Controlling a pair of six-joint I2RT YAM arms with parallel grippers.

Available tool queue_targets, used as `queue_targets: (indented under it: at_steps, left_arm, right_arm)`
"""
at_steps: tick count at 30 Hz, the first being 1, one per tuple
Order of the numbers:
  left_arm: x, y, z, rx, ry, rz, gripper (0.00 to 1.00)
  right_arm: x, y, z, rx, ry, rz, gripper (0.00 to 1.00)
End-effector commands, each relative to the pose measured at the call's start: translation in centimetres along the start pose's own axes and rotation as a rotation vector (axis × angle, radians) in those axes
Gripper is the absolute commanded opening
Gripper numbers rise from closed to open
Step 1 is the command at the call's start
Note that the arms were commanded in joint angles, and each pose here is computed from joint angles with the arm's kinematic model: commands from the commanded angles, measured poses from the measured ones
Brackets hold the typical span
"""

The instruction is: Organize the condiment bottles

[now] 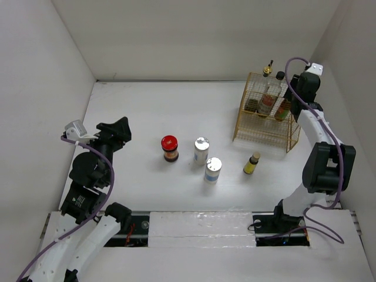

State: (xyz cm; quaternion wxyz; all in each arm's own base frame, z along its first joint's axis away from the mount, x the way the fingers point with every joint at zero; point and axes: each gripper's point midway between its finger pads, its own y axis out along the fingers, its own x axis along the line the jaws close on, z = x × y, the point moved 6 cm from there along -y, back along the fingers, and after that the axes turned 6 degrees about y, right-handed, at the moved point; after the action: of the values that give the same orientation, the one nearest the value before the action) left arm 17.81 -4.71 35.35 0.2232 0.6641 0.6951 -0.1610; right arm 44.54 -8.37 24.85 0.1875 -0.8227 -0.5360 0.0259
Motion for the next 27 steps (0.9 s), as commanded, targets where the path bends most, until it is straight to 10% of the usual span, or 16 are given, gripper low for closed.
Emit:
queue_targets:
  at_steps: [1,11,14,15,18,21,23,27]
  left_arm:
    - [-0.6,0.0,-0.8,-0.033,-0.012,0.033,0.70]
    - [-0.6,0.0,-0.8,-0.033,-0.012,0.033,0.70]
    - [-0.6,0.0,-0.8,-0.033,-0.012,0.033,0.71]
    - [-0.6,0.0,-0.8,-0.033,-0.012,0.033,0.73]
    - [-0.5,0.0,-0.9,-0.038,-0.003,0.024,0.74]
    - [-0.6,0.0,-0.8,-0.033,-0.003,0.032,0.78]
    - [-0.7,0.4,-0.5,-0.025,0.003,0.028,0.79]
    - [-0.7,0.4,-0.3,-0.014,0.007,0.032,0.83]
  right_arm:
    - [1.1,-1.1,-4.8,-0.203,0.053,-0.026,0.54]
    - [4.2,-10.1,-10.0,-0.335,0.125,-0.239,0.69]
    - [8.1,-14.5,-9.0,-0.315,0.089,-0.480,0.49]
    - [10.9,-16.1,-7.4,-0.269,0.062,-0.614,0.21]
    - [17.8,-21.1,-2.7,-0.135,-0.053,-0.972,0.10]
    - [22.4,-24.3,3.4,0.042,-0.196,-1.124,0.28]
    - [24.1,-25.2,6.1,0.130,-0.276,-1.165,0.63]
    - [26.9,-28.3,11.3,0.267,-0.416,-1.268,0.86]
